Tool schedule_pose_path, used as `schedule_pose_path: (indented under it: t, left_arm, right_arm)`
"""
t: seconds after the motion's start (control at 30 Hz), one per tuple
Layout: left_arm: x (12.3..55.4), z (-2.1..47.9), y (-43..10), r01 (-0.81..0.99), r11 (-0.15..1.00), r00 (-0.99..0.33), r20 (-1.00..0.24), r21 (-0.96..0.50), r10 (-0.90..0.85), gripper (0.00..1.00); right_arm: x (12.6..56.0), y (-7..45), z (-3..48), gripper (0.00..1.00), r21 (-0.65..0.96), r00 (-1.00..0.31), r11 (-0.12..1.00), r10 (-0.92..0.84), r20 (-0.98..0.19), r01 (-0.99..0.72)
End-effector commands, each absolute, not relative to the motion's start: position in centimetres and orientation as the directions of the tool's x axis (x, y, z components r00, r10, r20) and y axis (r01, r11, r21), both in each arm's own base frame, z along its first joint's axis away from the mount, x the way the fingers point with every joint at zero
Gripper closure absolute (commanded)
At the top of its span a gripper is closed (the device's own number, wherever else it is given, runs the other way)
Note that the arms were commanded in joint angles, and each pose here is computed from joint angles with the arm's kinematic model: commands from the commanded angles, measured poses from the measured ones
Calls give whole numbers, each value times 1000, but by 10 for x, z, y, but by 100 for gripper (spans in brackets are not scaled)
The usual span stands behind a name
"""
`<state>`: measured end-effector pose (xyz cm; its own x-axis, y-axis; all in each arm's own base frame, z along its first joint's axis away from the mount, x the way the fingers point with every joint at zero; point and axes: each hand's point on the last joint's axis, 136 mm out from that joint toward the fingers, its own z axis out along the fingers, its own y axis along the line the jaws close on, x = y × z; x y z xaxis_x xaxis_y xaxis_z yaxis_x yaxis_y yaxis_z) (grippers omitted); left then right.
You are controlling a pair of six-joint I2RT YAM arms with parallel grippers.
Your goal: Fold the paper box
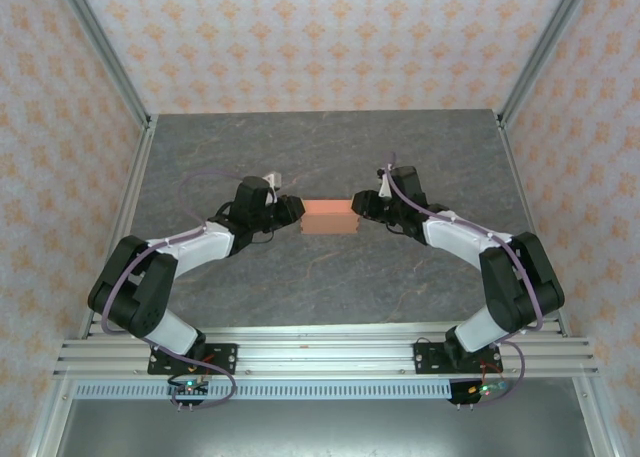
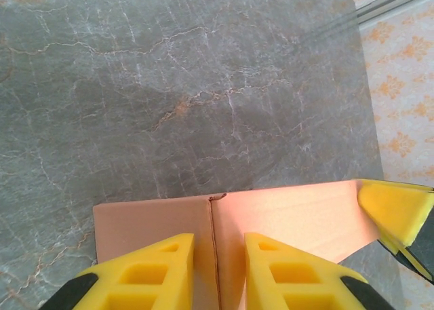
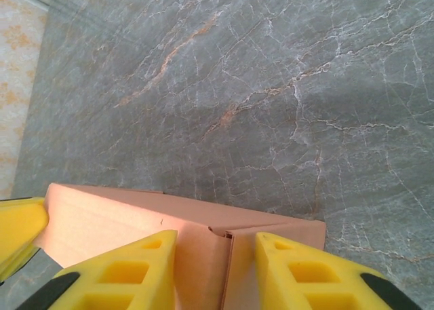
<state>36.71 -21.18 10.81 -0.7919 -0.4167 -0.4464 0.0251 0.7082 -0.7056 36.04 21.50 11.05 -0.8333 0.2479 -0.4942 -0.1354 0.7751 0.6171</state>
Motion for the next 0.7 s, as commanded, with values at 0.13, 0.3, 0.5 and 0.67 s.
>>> schedule_pose_path:
  t: [0.13, 0.3, 0.5, 0.67]
  left_arm:
    - [334, 41, -191, -132, 765, -856, -317, -630, -409, 78]
    - [328, 31, -189, -150, 760, -857, -300, -632, -419, 80]
    - [320, 18, -184, -181, 758, -854, -282, -627, -437, 81]
    - [320, 16, -183, -190, 753, -848, -281, -630, -449, 83]
  right_arm:
    - [320, 193, 49, 69, 630, -926, 776, 252, -281, 20]
    - [317, 197, 39, 76, 674, -933, 738, 262, -248, 28]
    - [311, 194, 24, 82, 660, -936, 750, 257, -239, 38]
    - [310, 189, 17, 87, 634, -934, 773, 244, -260, 25]
